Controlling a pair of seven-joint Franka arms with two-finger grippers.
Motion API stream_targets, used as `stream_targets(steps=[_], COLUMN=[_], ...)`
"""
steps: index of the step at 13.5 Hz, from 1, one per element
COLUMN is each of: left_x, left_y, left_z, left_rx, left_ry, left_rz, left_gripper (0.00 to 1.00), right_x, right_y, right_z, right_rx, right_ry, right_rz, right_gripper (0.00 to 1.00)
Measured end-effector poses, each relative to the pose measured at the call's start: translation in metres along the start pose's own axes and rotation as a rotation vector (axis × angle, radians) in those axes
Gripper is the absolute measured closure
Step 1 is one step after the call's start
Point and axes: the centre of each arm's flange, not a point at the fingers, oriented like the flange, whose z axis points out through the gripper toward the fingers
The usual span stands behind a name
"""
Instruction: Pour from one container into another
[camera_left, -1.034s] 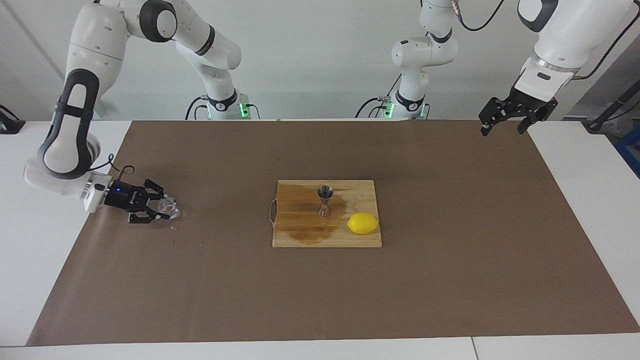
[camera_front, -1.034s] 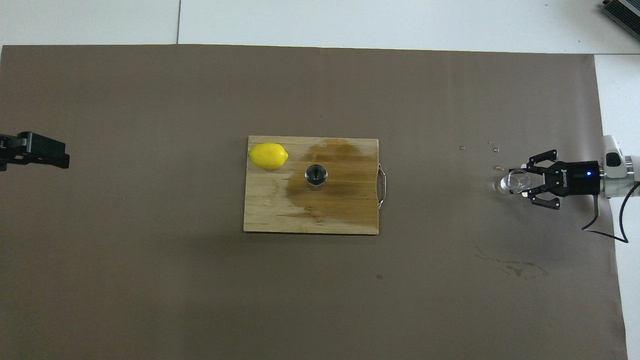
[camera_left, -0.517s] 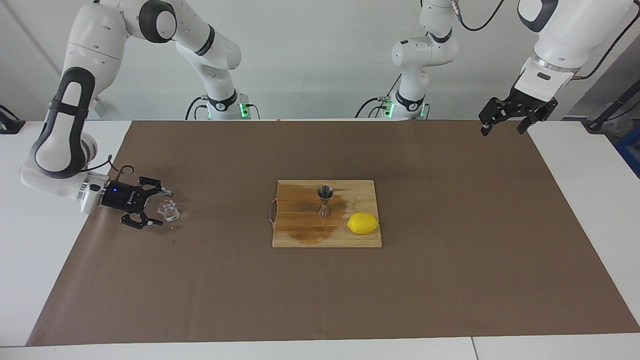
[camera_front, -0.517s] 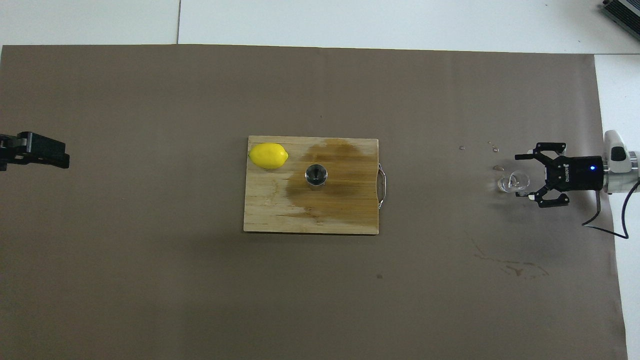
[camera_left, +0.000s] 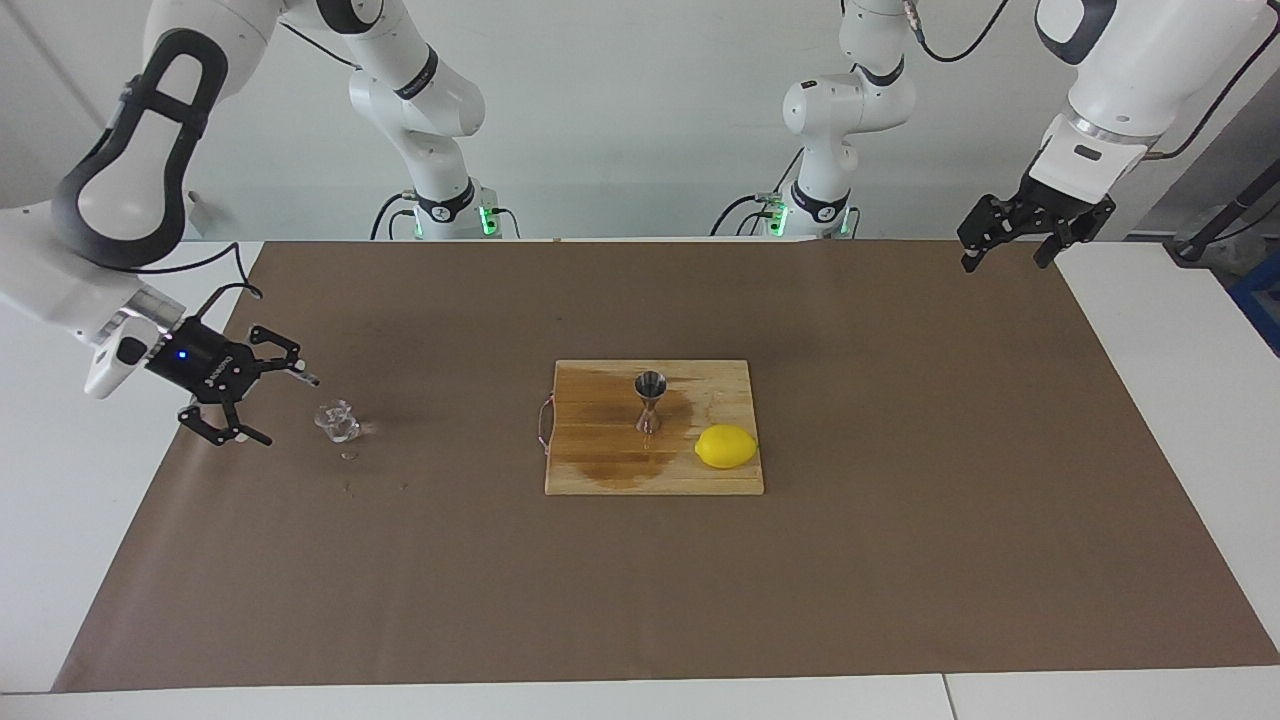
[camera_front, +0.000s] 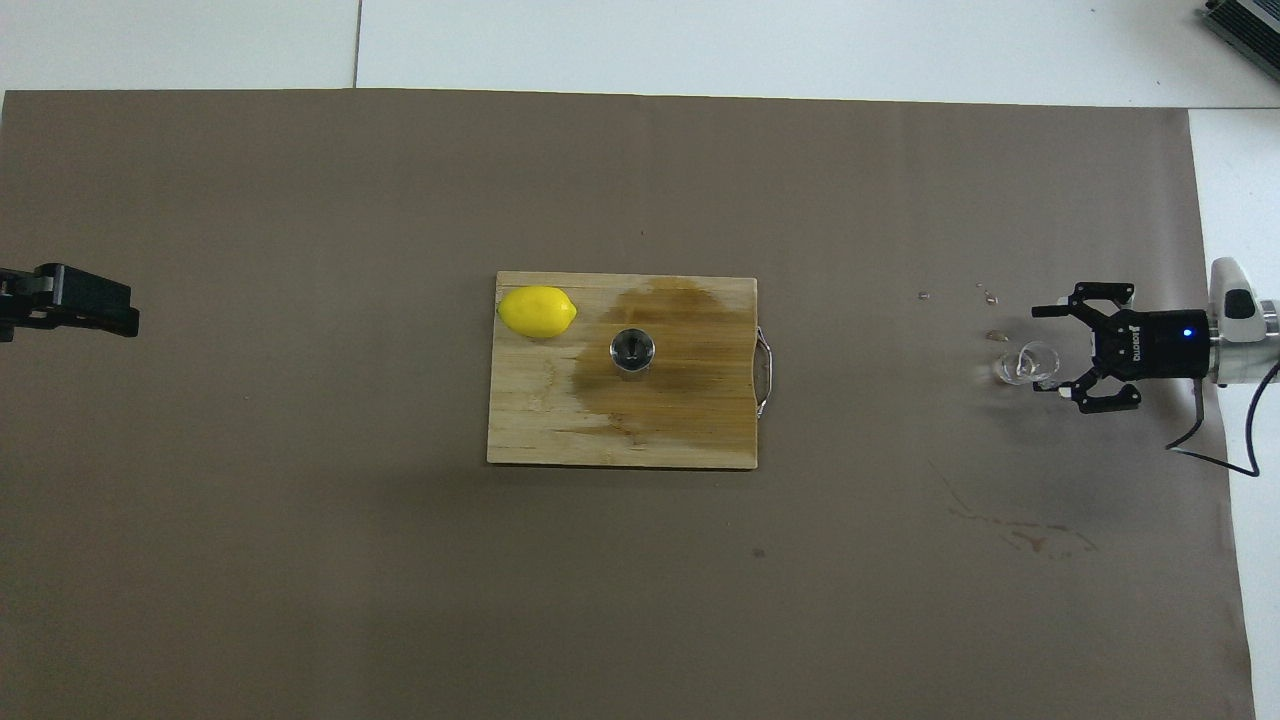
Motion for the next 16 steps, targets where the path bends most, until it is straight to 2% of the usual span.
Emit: stream_targets(steps=[3, 7, 9, 13, 16], left_x=[0.000, 0.000, 0.000, 0.000, 0.000], left_y=[0.000, 0.000, 0.000, 0.000, 0.000], left_z=[0.000, 0.000, 0.000, 0.000, 0.000], left_rx=[0.000, 0.000, 0.000, 0.000, 0.000], left_ry=[0.000, 0.000, 0.000, 0.000, 0.000], left_rz=[0.000, 0.000, 0.000, 0.000, 0.000], left_gripper=[0.00, 0.00, 0.00, 0.00, 0.00], right_x=[0.032, 0.060, 0.077, 0.095, 0.089], right_y=[-0.023, -0.047, -0.068, -0.129, -0.156], right_z=[-0.026, -0.042, -0.054, -0.093, -0.120], right_rx=[-0.167, -0.430, -0.550, -0.572, -0.568], right_ry=[-0.078, -0.230, -0.272, -0.270, -0.280], right_rz=[0.255, 0.404, 0.510, 0.725, 0.796], right_gripper=[0.00, 0.00, 0.00, 0.00, 0.00])
